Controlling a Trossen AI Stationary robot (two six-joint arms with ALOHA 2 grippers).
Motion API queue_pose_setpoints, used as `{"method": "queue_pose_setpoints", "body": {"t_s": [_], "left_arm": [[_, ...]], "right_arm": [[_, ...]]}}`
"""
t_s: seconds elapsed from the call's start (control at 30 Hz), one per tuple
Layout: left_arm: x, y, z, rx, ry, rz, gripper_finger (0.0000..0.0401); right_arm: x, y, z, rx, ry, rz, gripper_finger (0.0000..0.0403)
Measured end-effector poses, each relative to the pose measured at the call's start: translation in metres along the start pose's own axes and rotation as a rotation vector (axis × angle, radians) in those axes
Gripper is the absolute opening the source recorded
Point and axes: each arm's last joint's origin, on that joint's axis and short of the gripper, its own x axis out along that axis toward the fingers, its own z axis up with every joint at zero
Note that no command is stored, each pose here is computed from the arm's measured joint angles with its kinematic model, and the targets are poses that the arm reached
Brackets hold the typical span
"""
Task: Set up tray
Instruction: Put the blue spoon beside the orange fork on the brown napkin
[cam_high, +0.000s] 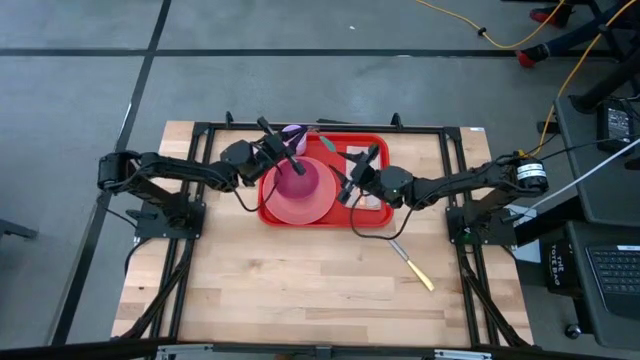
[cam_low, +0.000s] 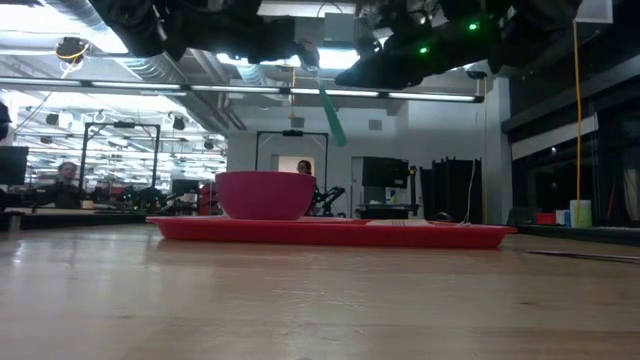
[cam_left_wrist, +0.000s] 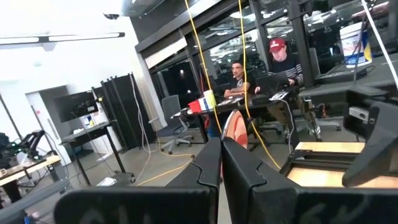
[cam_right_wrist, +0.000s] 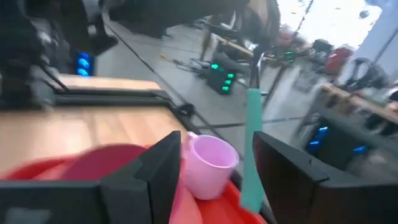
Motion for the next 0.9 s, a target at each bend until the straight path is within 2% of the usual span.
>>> {"method": "queue_pose_setpoints", "body": {"t_s": [0.2, 0.37, 0.6, 0.9], "left_arm": [[0.005, -0.007, -0.01, 0.002, 0.003, 0.022, 0.0002], [0.01, -0.009, -0.013, 0.064, 0.034, 0.073, 0.0002], [0.01, -0.008, -0.011, 0.059, 0.018, 0.075, 0.0002], [0.008, -0.01, -0.009, 0.011, 0.01, 0.068, 0.0002]], "right_arm": [[0.026, 0.015, 0.0, -0.133, 0.029, -0.061, 0.0204], [0.044, 0.022, 0.001, -0.206, 0.115, -0.269, 0.0204], [0.054, 0.031, -0.008, -0.221, 0.126, -0.248, 0.0204], [0.061, 0.022, -0.012, -0.205, 0.124, -0.282, 0.0204]]}}
